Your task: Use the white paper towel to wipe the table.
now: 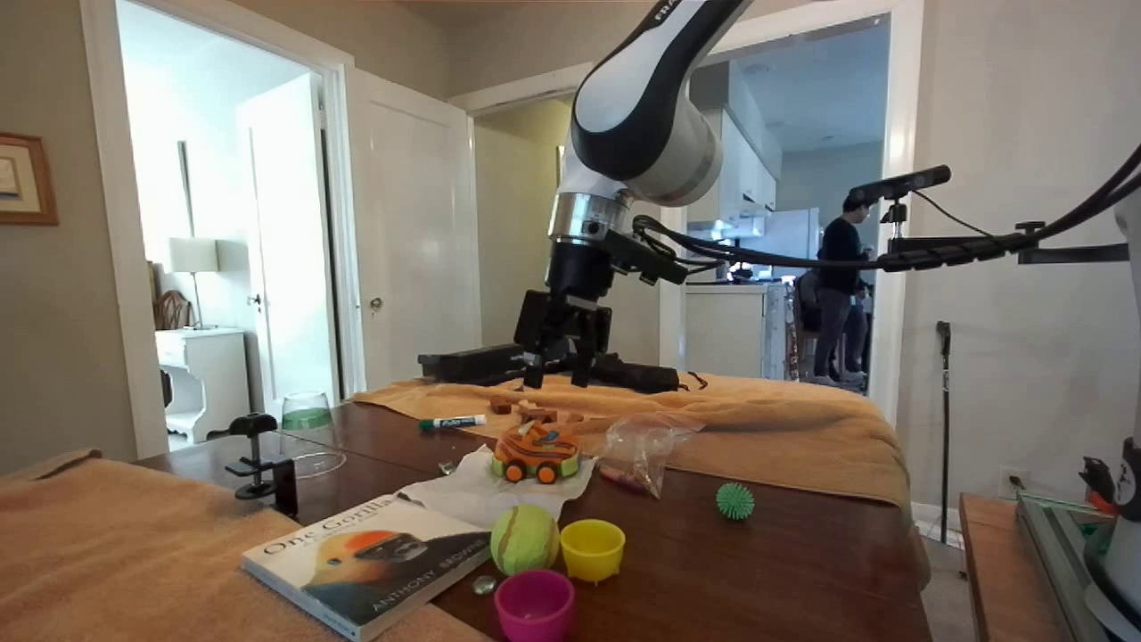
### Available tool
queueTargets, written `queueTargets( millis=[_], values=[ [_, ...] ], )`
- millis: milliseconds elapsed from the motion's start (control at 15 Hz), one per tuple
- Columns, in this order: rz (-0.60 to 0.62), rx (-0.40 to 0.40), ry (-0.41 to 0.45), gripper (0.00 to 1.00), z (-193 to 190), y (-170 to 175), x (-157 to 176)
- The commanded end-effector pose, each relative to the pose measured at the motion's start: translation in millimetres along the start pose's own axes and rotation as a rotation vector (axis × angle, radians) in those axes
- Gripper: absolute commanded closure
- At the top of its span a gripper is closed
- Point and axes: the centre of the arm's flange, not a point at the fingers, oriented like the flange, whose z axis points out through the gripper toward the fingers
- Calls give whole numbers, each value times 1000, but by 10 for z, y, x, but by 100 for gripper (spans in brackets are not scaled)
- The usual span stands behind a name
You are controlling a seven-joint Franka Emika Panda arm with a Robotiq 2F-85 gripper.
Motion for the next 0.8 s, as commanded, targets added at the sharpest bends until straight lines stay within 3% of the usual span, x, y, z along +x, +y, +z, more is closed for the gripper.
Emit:
queueTargets(
  millis=[0, 400, 733],
  values=[
    [39, -22, 11, 0, 20, 32, 33],
    [184, -44, 85, 0, 513, 294, 170],
    [285, -66, 109, 0, 805, 124, 105]
  ],
)
